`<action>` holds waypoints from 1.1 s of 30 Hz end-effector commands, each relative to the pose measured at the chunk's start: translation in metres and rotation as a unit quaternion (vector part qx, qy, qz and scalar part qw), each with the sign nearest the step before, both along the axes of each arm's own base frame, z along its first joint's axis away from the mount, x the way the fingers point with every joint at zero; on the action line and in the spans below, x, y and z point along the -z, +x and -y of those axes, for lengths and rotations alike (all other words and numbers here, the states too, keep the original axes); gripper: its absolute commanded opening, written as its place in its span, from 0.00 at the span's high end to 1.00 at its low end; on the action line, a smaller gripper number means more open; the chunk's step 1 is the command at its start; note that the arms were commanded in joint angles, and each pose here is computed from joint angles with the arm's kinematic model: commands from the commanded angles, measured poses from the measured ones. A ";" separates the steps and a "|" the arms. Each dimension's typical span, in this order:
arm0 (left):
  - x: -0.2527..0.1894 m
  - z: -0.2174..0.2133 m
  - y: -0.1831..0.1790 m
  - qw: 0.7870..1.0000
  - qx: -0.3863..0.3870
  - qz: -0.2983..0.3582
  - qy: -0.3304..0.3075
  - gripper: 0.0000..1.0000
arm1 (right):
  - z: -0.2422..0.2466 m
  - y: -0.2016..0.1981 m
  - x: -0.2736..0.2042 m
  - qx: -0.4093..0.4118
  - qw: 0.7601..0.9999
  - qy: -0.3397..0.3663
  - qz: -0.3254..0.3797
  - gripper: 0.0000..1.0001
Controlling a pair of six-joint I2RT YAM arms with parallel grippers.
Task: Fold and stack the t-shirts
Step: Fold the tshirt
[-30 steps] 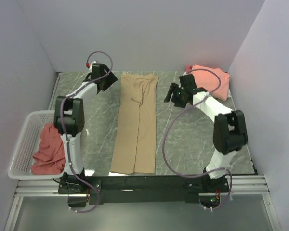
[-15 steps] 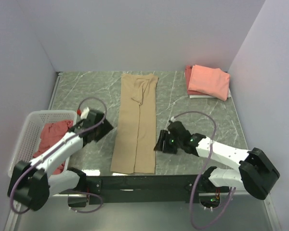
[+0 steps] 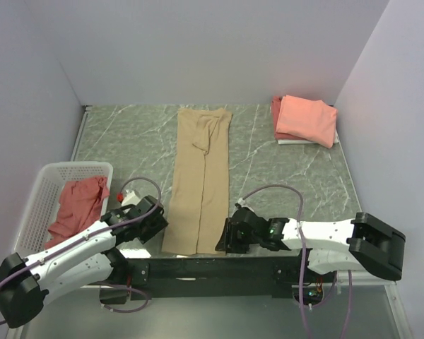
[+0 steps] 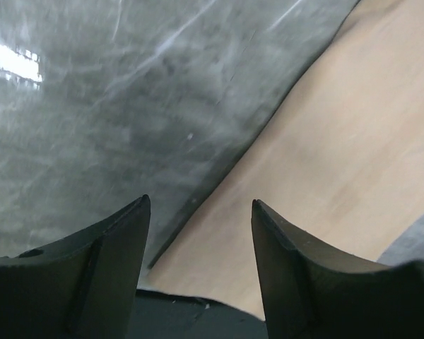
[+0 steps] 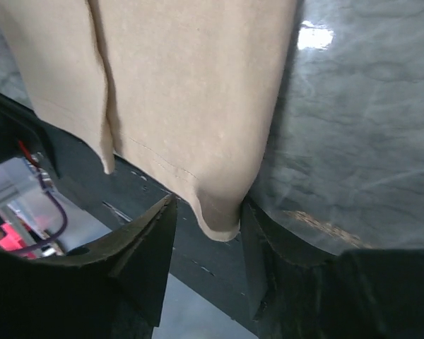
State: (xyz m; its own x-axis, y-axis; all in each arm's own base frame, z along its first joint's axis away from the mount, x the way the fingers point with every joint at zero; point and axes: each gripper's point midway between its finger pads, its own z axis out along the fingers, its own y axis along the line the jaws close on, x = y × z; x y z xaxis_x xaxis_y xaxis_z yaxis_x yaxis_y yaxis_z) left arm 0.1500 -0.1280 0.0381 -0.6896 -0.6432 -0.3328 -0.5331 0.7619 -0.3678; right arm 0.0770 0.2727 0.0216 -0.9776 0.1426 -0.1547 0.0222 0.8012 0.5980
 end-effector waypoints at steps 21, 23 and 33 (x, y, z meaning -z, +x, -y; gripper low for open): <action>0.034 0.016 -0.071 0.992 0.070 -0.093 -0.041 0.56 | 0.041 -0.004 0.035 0.024 0.998 -0.055 -0.018 0.73; 0.036 0.020 -0.074 0.991 0.077 -0.096 -0.045 0.62 | 0.043 -0.004 0.034 0.023 0.998 -0.055 -0.015 0.73; 0.024 0.059 -0.095 0.983 0.135 -0.103 -0.073 0.99 | 0.064 -0.018 0.031 -0.009 0.997 -0.076 -0.016 0.84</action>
State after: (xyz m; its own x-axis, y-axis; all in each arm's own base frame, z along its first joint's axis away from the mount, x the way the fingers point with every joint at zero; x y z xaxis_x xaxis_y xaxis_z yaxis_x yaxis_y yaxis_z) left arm 0.0680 -0.1826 0.0147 -0.8744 -0.4706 -0.1180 -0.3887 0.8251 -0.4100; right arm 0.0744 0.2483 0.0129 -0.9771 0.1521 -0.1489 0.0344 0.8031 0.5948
